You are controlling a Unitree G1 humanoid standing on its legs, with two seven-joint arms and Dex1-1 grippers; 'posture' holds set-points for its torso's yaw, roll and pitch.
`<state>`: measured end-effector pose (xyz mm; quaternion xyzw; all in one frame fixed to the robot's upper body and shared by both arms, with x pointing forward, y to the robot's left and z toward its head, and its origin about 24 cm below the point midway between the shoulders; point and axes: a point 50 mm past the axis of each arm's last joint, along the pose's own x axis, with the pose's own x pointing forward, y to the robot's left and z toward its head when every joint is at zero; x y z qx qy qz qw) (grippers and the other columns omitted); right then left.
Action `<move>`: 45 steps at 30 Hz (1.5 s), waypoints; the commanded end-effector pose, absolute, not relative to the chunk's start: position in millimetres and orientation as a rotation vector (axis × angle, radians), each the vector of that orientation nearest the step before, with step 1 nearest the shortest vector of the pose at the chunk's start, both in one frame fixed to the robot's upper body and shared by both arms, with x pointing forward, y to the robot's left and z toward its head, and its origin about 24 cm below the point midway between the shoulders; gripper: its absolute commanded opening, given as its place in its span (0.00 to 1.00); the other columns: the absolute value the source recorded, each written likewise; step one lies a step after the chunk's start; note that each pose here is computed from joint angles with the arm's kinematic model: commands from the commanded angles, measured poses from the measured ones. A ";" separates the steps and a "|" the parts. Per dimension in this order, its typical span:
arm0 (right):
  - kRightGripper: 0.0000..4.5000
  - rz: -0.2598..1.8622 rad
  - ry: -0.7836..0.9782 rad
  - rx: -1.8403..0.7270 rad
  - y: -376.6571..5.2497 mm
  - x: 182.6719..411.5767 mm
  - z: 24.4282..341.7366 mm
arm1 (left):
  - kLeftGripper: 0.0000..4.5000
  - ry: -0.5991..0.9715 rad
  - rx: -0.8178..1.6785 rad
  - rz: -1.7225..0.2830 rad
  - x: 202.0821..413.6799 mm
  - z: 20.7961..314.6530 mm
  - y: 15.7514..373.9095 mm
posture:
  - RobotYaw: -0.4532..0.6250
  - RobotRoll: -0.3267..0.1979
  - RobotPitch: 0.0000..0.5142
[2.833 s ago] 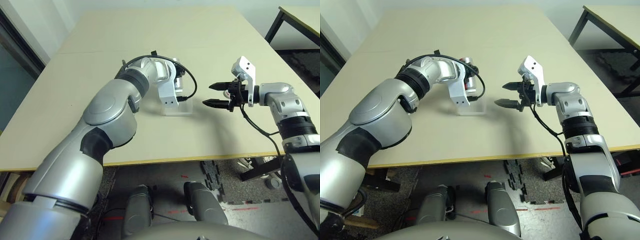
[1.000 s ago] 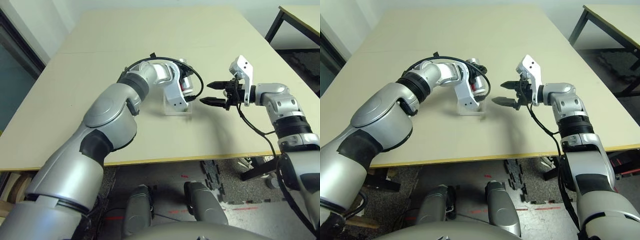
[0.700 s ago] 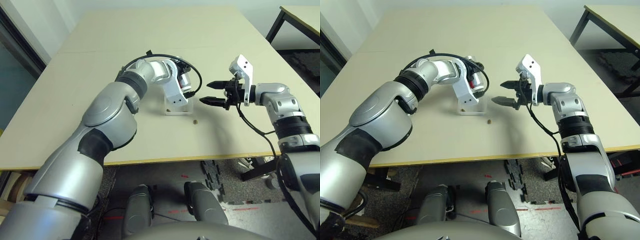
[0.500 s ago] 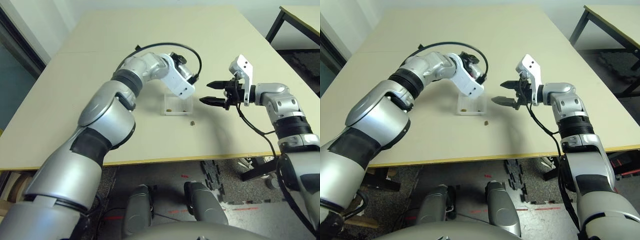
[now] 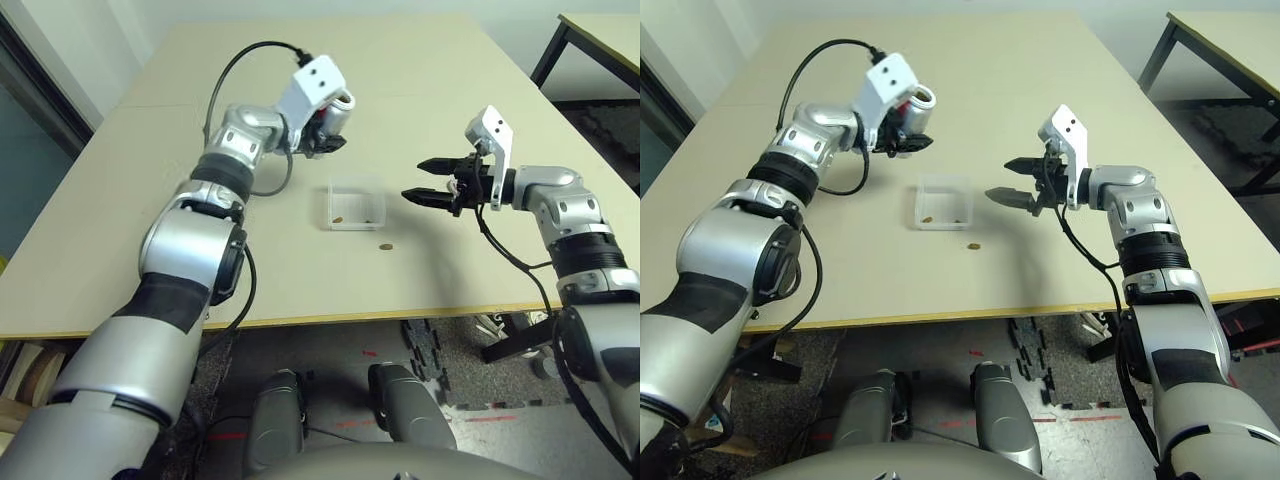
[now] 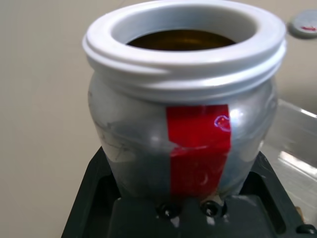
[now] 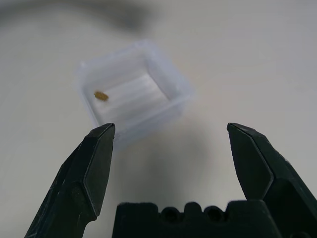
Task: Pour the medicine from the bottle into the box.
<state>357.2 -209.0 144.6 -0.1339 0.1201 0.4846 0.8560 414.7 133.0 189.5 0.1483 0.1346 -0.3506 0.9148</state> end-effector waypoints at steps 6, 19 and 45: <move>1.00 1.040 0.276 -0.349 -211.1 358.4 142.5 | 0.60 0.271 0.051 -0.518 404.3 190.2 167.5 | 0.24 0.62 0.17; 1.00 1.061 0.284 -0.370 -210.7 359.3 142.1 | 0.60 0.224 -0.059 -0.340 385.6 163.2 189.4 | 0.25 0.62 0.18; 1.00 1.079 0.276 -0.347 -204.3 361.3 141.6 | 0.60 0.203 0.120 -0.122 378.0 93.5 231.9 | 0.26 0.62 0.20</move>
